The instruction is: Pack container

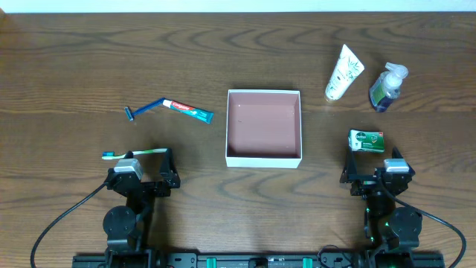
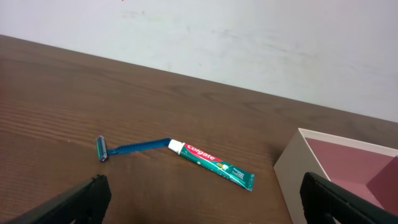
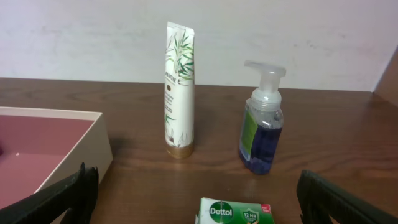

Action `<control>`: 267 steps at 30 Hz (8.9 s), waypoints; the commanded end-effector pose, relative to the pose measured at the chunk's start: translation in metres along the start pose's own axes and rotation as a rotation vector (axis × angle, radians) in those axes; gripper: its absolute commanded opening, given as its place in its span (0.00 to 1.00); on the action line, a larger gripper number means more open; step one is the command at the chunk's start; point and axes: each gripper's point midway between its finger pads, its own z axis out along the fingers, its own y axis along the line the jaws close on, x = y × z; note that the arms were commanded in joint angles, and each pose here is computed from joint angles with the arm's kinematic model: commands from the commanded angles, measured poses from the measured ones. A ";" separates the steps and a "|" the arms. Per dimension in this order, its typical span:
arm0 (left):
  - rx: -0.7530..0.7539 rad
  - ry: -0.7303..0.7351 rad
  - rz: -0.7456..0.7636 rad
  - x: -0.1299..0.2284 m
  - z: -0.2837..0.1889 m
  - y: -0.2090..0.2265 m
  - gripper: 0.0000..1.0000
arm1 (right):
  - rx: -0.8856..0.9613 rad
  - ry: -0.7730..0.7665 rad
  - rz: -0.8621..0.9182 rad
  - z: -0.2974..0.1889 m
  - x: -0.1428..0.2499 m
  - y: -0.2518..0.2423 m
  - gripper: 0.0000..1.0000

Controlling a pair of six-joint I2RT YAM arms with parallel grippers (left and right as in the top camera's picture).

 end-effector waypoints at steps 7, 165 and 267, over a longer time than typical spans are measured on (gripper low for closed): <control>-0.002 0.050 0.009 0.018 0.002 0.003 0.98 | -0.134 -0.013 -0.015 -0.002 -0.002 0.022 0.99; -0.002 0.050 0.009 0.018 0.002 0.003 0.98 | -0.234 0.366 0.060 0.151 -0.101 0.279 0.01; -0.002 0.050 0.009 0.018 0.002 0.003 0.98 | -0.198 0.308 0.087 0.194 -0.062 0.299 0.01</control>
